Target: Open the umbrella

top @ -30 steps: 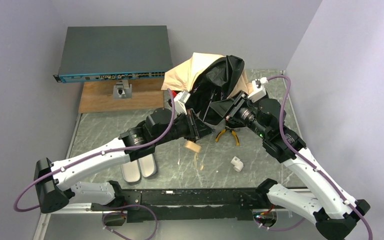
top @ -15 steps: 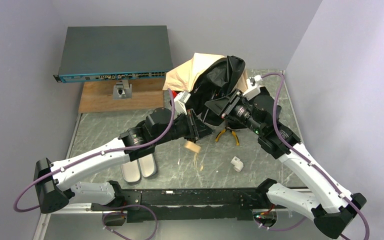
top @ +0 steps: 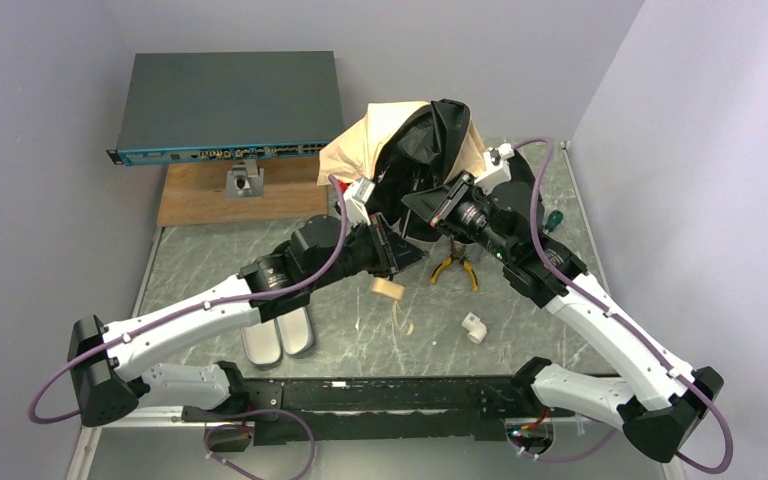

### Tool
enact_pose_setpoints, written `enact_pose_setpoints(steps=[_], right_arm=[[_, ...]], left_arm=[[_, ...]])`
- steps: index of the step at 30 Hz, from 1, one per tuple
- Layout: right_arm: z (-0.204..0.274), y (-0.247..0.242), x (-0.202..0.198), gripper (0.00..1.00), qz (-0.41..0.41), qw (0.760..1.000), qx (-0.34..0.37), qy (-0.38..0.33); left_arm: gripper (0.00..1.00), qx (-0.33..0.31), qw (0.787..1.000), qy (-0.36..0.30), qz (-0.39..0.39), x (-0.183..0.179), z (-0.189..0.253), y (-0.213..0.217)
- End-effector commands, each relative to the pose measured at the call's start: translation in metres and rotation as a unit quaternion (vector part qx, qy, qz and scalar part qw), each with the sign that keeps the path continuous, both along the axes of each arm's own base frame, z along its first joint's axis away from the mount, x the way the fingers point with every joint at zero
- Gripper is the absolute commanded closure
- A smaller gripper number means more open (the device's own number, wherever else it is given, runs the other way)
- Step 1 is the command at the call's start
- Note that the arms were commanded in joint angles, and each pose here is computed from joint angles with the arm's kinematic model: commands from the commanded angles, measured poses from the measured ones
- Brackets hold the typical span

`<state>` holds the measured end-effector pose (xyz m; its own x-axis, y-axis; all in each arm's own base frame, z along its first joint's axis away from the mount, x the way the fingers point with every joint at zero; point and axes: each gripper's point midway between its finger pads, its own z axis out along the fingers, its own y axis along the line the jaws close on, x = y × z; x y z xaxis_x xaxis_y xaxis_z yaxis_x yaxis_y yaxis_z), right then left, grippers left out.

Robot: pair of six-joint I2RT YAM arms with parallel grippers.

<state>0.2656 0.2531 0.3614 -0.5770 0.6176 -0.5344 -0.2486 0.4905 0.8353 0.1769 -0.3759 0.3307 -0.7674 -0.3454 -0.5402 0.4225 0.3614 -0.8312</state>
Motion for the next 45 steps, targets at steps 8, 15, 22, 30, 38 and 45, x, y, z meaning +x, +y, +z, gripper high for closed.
enact_pose_setpoints(steps=[8,15,22,30,38,45], right_arm=[[0.033,-0.058,0.063,0.81,-0.211,0.976,-0.028,-0.054],[0.053,-0.089,0.09,0.78,-0.268,0.961,-0.02,-0.065],[0.057,-0.116,0.114,0.85,-0.294,0.954,-0.002,-0.06],[0.103,-0.159,0.117,0.83,-0.372,0.921,0.018,-0.113],[0.161,-0.216,0.094,0.79,-0.46,0.868,0.041,-0.181],[0.193,-0.243,0.077,0.78,-0.498,0.835,0.053,-0.227]], left_arm=[[1.0,-0.012,0.992,-0.082,-0.091,-0.066,0.049,-0.025],[1.0,0.023,0.99,-0.092,-0.108,-0.091,0.041,-0.036],[1.0,0.04,0.986,-0.108,-0.122,-0.112,0.044,-0.046],[1.0,0.081,0.976,-0.126,-0.157,-0.138,0.03,-0.076],[1.0,0.095,0.969,-0.139,-0.182,-0.153,0.022,-0.096],[1.0,0.114,0.959,-0.168,-0.2,-0.167,0.027,-0.11]])
